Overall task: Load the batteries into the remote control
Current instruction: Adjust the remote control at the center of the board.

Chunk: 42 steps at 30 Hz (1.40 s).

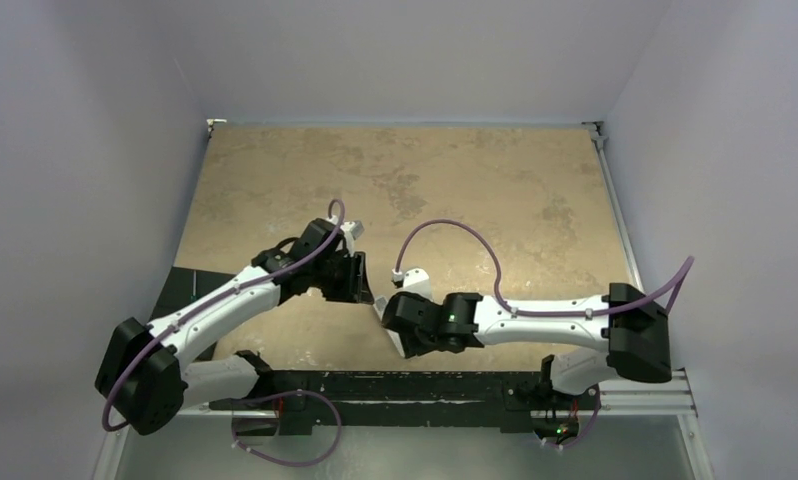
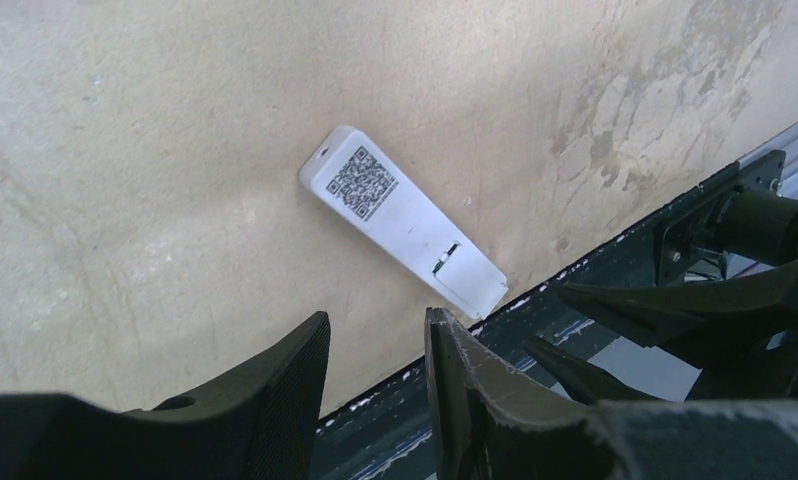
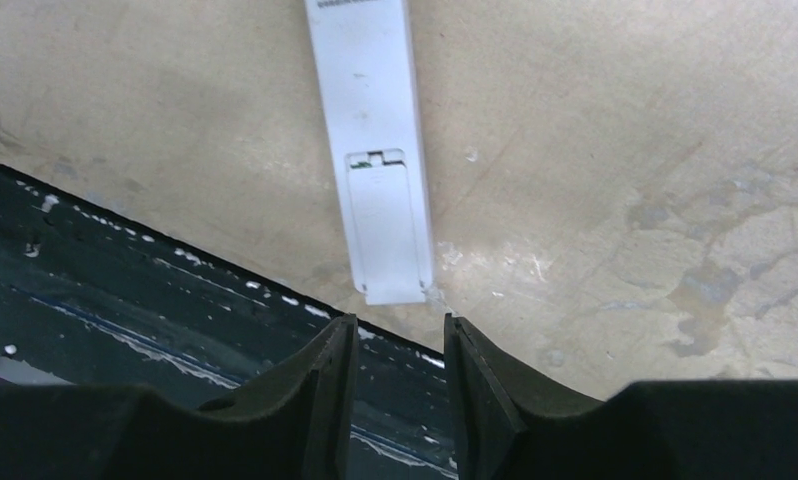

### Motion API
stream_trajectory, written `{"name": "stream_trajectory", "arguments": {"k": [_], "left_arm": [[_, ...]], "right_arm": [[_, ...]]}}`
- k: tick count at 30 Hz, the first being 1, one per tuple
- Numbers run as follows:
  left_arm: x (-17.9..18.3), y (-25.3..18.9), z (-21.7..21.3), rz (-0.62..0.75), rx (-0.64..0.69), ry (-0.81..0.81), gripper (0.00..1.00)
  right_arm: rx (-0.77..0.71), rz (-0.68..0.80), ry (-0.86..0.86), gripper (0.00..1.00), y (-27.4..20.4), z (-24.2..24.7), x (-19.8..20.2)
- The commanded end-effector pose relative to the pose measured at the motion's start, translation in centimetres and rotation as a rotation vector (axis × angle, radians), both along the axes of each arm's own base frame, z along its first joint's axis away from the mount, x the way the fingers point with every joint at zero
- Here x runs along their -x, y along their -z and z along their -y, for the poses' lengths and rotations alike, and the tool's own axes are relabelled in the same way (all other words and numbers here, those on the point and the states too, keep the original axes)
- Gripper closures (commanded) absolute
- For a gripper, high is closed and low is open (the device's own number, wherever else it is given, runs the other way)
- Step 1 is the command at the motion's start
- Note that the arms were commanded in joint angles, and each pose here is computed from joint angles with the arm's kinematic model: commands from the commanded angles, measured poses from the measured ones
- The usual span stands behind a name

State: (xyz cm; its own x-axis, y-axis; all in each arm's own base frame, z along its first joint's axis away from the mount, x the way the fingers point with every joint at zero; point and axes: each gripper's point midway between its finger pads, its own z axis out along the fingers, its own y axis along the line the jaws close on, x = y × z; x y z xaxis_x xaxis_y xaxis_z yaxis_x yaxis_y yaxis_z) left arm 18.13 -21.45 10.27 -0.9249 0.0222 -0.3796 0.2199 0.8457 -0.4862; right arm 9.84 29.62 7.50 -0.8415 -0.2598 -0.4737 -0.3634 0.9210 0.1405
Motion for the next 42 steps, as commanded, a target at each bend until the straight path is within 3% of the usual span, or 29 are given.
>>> {"name": "stream_trajectory", "arguments": {"k": [1,11,23,32,42], "left_arm": [[-2.3,-2.0,2.9,0.06,0.1,0.047,0.61],[-4.9,-0.8,6.6,0.024,0.156,0.073,0.65],[-6.2,2.4,10.3,-0.021,0.108,0.098,0.99],[-5.8,5.1,10.8,-0.041,0.023,0.087,1.0],[-5.2,7.6,8.2,-0.045,-0.111,0.038,1.0]], "right_arm": [[-0.032,0.022,0.053,0.56,-0.7,1.3,-0.1],[-0.102,0.033,0.081,0.57,-1.3,2.7,0.2],[-0.118,0.042,0.047,0.66,-2.1,3.2,0.4],[-0.146,0.047,0.037,0.67,-2.5,3.8,0.6],[-0.15,0.048,0.032,0.67,-2.2,4.0,0.7]]}}
